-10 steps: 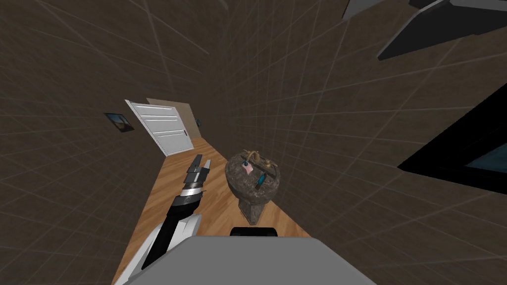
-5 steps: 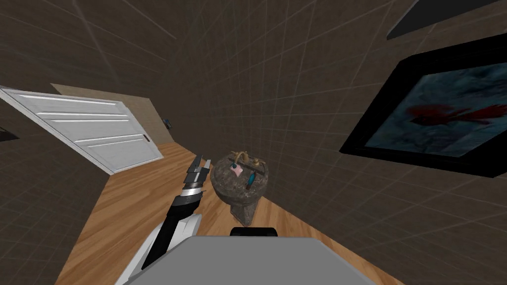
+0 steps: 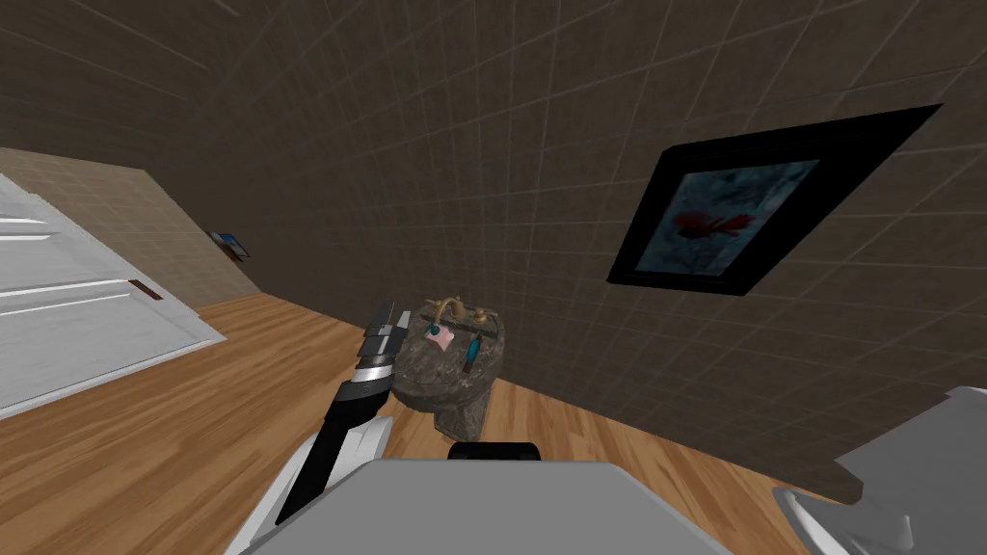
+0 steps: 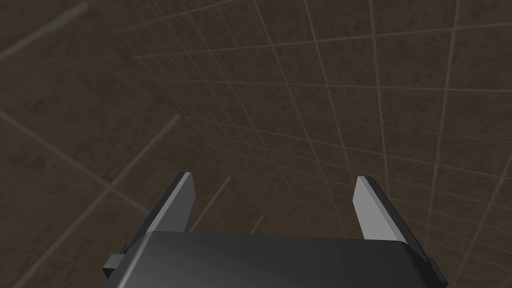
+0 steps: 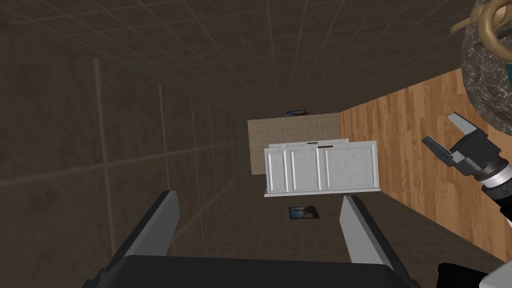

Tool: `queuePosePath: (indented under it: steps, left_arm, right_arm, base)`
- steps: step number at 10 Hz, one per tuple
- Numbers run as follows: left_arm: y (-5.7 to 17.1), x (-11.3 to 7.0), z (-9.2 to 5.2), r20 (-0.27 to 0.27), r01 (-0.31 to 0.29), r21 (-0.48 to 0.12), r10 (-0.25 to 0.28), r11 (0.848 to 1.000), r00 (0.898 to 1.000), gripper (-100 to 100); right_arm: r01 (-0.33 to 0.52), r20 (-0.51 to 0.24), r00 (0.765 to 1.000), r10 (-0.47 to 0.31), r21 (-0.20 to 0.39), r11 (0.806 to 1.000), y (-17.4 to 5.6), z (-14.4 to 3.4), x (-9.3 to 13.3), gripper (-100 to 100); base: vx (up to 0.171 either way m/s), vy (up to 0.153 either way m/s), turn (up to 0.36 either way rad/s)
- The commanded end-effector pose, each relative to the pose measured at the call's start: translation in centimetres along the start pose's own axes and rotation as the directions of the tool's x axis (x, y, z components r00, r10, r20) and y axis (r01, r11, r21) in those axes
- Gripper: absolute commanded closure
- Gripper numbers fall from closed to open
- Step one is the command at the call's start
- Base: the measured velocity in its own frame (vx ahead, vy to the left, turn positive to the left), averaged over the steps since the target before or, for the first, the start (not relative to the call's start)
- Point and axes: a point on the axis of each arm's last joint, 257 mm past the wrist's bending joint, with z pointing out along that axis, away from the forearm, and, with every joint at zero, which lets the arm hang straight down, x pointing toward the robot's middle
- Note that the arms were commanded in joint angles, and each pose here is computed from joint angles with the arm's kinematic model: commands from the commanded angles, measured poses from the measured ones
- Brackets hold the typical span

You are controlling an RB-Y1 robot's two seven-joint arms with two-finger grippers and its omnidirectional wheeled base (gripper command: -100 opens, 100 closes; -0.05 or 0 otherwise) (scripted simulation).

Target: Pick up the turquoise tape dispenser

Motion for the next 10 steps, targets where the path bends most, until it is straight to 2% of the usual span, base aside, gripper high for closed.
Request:
queuePosePath:
  steps: [1, 3, 4, 6, 10]
  left_arm:
    - [0.0, 0.0, 0.0, 0.0, 0.0, 0.0, 0.0, 1.0, 1.0, 0]
    - [0.0, 0.0, 0.0, 0.0, 0.0, 0.0, 0.0, 1.0, 1.0, 0]
    - [0.0, 0.0, 0.0, 0.0, 0.0, 0.0, 0.0, 1.0, 1.0, 0]
    - [0.0, 0.0, 0.0, 0.0, 0.0, 0.0, 0.0, 1.0, 1.0, 0]
    - [0.0, 0.0, 0.0, 0.0, 0.0, 0.0, 0.0, 1.0, 1.0, 0]
  right_arm:
    - [0.066, -0.037, 0.997, -0.065, 0.029, 0.997, -0.9, -0.4, 0.6, -100]
    - [0.066, -0.037, 0.997, -0.065, 0.029, 0.997, -0.9, -0.4, 0.6, -100]
    - [0.179, -0.091, 0.981, -0.171, 0.101, 0.979, -3.4, -2.7, -0.5, -100]
    - [0.235, -0.139, 0.966, -0.219, 0.114, 0.965, -4.1, -2.9, 0.5, -100]
    - [0.241, -0.139, 0.964, -0.225, 0.114, 0.964, -4.1, -2.9, 0.5, -100]
  base:
    - [-0.058, 0.058, -0.303]
    - [-0.024, 0.032, -0.12]
    - [-0.015, 0.018, -0.07]
    - [-0.021, 0.019, -0.101]
    - [-0.012, 0.017, -0.058]
